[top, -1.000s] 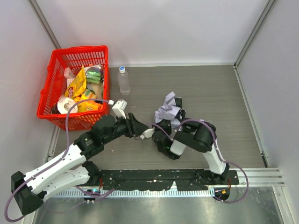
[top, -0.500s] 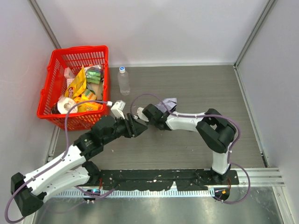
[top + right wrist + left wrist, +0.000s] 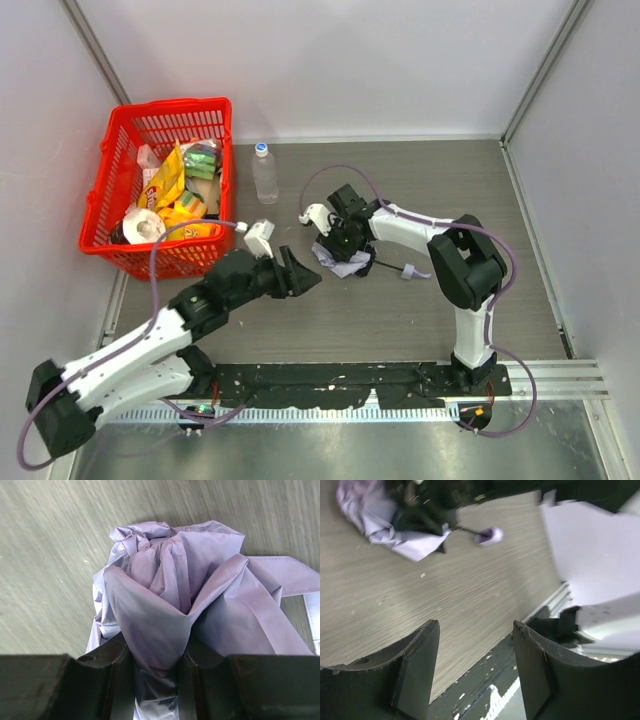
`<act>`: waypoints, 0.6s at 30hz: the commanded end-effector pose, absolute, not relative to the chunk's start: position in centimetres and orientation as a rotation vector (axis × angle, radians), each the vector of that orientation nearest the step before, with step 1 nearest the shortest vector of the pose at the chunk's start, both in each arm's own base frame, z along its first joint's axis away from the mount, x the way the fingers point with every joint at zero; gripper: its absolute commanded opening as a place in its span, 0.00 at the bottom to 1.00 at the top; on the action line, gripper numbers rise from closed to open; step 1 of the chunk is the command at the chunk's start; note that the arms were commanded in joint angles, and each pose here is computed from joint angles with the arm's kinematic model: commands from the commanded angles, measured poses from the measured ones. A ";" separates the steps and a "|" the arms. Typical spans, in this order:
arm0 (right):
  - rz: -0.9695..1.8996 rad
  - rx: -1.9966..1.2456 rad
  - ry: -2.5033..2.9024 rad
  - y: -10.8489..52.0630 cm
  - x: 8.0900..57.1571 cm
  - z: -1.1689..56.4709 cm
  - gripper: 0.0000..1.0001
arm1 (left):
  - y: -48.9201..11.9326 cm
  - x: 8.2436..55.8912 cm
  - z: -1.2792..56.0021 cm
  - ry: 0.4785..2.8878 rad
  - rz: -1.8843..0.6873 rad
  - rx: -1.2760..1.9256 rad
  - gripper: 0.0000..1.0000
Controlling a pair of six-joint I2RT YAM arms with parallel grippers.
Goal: Put away the umbrella
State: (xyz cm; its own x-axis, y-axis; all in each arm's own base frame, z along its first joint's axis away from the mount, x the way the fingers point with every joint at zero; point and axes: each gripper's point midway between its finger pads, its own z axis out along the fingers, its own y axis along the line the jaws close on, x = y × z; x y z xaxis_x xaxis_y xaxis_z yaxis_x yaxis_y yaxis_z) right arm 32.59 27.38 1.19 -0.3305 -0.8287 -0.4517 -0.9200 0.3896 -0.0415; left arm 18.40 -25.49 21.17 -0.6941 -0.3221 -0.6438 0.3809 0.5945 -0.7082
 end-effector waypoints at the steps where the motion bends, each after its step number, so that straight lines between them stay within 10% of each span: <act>1: 0.832 -1.603 2.747 25.4 19.2 -5.6 0.01 | -26.4 21.1 18.1 2.147 -1.078 -0.188 0.64; 8: 0.984 -1.463 2.728 25.4 21.4 -3.7 0.01 | -26.7 24.9 11.7 2.163 -1.038 -0.852 0.62; 18: 0.976 -1.469 2.737 25.3 21.4 -4.4 0.01 | -27.9 30.1 7.7 2.051 -1.173 -1.215 0.87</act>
State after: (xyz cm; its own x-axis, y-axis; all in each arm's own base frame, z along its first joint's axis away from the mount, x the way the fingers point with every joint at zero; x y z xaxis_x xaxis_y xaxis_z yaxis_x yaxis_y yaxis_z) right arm 30.08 29.83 2.35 -0.4595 -0.6940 -0.5543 -0.8847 0.3026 0.3546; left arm 26.88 -27.54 5.96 -0.6230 -0.7706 -0.1342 -0.4177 0.4728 -0.7758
